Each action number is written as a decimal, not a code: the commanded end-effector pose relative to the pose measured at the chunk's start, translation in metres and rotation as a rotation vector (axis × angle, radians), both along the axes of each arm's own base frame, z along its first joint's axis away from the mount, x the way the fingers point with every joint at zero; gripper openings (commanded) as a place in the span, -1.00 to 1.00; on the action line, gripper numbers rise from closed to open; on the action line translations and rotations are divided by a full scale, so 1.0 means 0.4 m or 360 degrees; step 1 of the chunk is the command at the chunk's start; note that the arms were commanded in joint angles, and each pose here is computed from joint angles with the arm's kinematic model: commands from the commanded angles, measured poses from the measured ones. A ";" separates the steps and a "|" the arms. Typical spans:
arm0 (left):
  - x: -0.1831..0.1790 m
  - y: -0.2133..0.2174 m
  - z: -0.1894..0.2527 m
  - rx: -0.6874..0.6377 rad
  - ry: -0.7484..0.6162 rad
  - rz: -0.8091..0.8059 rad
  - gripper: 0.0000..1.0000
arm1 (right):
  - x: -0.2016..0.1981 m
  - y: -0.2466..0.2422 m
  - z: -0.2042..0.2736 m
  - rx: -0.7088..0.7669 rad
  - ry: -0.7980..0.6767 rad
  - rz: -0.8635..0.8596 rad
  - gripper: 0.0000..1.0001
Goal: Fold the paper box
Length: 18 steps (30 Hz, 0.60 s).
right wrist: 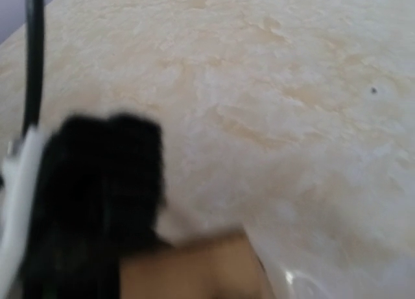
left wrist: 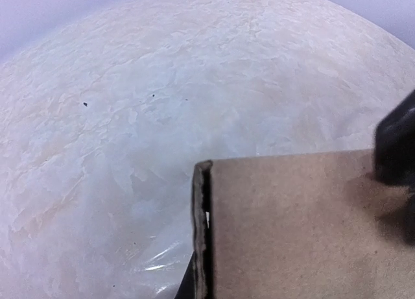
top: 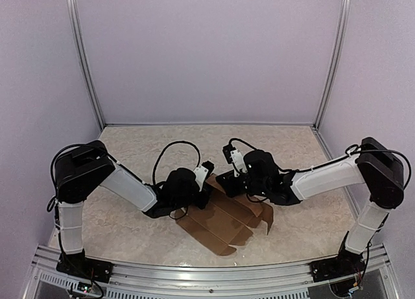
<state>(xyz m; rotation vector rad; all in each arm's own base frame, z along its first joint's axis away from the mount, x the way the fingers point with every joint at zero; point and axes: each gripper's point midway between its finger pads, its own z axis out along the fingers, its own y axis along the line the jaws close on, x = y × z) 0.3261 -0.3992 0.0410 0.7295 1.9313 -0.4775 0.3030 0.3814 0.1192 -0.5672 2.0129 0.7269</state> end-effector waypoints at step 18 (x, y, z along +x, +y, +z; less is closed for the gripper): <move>0.048 0.104 0.051 -0.0060 0.0112 0.0568 -1.00 | -0.089 -0.238 0.099 -0.0259 0.0000 -0.0194 -1.00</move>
